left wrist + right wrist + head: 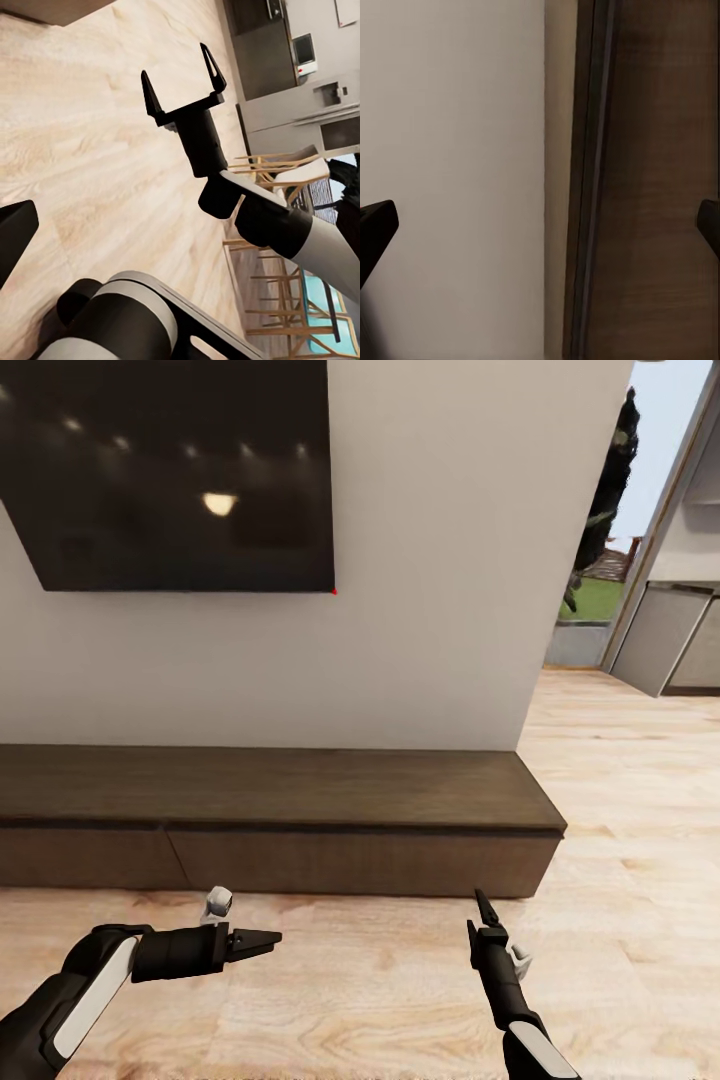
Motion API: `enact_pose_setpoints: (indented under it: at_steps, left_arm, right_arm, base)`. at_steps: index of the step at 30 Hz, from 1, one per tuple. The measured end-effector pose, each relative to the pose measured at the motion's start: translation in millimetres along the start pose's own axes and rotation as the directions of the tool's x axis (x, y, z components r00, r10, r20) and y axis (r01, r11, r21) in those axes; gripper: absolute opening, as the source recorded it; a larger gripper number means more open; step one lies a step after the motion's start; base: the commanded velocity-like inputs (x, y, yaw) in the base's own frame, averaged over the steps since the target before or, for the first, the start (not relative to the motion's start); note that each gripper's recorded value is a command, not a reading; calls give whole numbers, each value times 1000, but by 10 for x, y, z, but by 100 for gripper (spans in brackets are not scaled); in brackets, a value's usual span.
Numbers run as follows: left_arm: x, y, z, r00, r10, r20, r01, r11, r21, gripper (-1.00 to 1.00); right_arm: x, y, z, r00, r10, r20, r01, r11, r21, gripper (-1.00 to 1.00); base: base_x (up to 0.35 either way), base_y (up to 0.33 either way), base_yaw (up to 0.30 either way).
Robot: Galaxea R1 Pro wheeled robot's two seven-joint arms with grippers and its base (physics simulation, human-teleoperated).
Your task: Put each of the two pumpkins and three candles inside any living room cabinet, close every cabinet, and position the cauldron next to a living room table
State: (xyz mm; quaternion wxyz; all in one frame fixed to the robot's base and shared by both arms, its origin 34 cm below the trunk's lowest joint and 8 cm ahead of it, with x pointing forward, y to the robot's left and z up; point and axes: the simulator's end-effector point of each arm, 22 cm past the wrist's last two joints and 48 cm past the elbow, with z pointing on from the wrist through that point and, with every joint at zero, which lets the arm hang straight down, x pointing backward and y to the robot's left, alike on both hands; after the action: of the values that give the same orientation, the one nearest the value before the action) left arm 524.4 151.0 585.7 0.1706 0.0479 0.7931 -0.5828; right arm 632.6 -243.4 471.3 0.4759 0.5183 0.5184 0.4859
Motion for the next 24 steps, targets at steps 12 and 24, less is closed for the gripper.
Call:
enact_pose_setpoints:
  at_steps: [12, 24]
  left_arm:
    - [149, 221, 59, 1000, 1, 0, -1, 1000, 1, 100]
    - [298, 443, 111, 1000, 2, 1, -2, 1000, 1, 100]
  right_arm:
    - [-1, -269, -45, 1000, 0, 0, 0, 1000, 0, 100]
    - [-4, -541, -94, 1000, 0, 0, 0, 1000, -1, 100]
  base:
    - [0, 0, 0]
    - [0, 0, 0]
